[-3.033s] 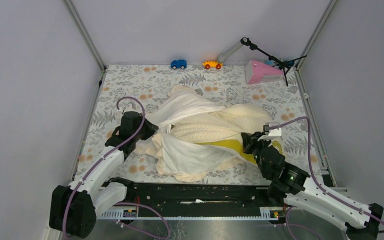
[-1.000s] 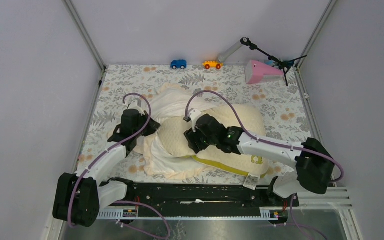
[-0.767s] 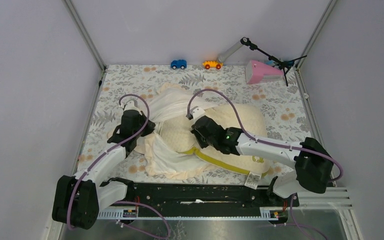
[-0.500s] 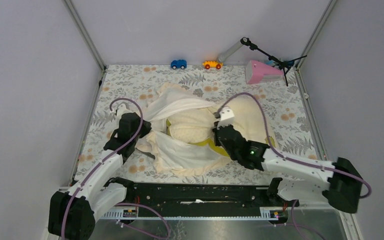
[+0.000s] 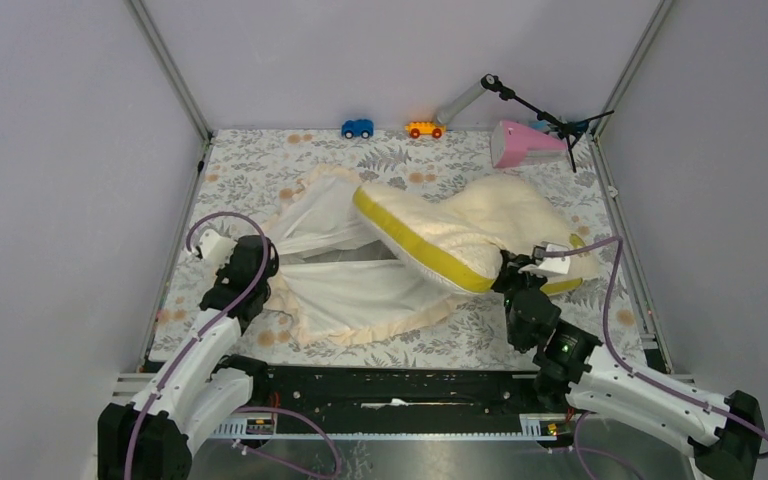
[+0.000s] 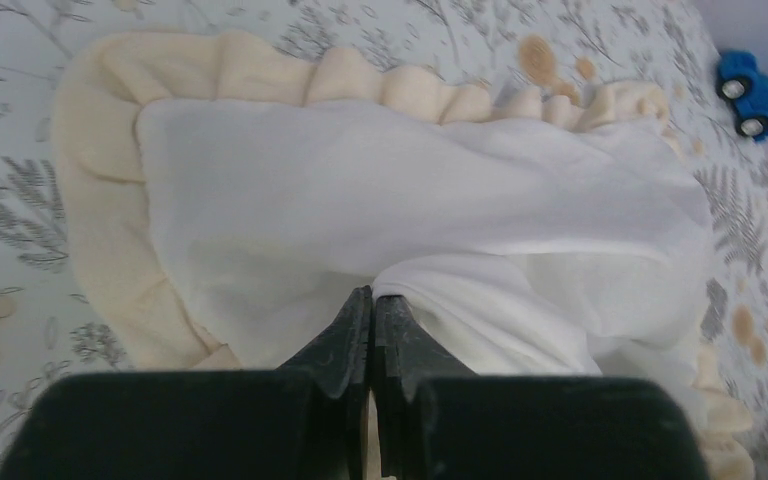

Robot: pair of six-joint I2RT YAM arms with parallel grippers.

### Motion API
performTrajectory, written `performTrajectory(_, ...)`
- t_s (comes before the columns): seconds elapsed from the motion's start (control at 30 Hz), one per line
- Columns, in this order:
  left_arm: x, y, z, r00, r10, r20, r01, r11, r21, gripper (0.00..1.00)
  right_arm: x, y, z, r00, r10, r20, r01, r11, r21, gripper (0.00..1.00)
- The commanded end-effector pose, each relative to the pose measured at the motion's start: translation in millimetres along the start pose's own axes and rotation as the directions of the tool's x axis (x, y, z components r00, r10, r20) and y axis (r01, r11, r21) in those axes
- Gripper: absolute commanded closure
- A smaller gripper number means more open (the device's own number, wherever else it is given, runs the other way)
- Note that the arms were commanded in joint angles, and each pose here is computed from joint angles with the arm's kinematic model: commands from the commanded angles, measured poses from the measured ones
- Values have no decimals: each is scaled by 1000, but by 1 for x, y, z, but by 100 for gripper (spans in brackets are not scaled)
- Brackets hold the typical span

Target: Remove the pillowcase from the pillow

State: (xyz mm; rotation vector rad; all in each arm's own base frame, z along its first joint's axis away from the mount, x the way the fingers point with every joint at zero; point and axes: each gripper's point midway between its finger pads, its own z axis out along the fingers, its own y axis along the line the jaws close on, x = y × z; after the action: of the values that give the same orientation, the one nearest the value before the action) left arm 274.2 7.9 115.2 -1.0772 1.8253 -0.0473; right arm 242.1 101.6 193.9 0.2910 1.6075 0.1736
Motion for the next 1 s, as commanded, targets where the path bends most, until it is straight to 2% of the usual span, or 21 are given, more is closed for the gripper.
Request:
performTrajectory(0.0,-23,17,1,991,-48,123,59,995,-85,100,-32,-31,0,983,116,140,-139,976,165,100)
performTrajectory(0.13,-24,18,1,989,-66,132,78,993,-92,100,-40,-38,-3,977,136,165,-167,967,190,100)
performTrajectory(0.23,-22,12,4,984,-123,126,135,987,-88,100,-57,-50,-9,958,190,216,-238,945,225,100)
performTrajectory(0.4,-16,-23,12,982,-183,36,185,981,-56,100,-79,-57,-17,928,261,266,-322,920,224,100)
performTrajectory(0.5,-20,-32,17,980,-195,31,198,974,-115,100,-85,-58,-18,924,263,276,-328,918,224,100)
performTrajectory(0.6,-43,-45,24,965,-256,50,261,954,-149,100,-87,-47,-15,926,268,267,-321,930,179,100)
performTrajectory(0.77,-95,-101,38,927,-374,-7,374,927,-30,100,-90,-11,-1,929,284,238,-316,942,110,100)
performTrajectory(0.97,-164,-172,30,913,-403,60,390,907,158,100,-115,54,25,946,251,205,-261,965,24,100)
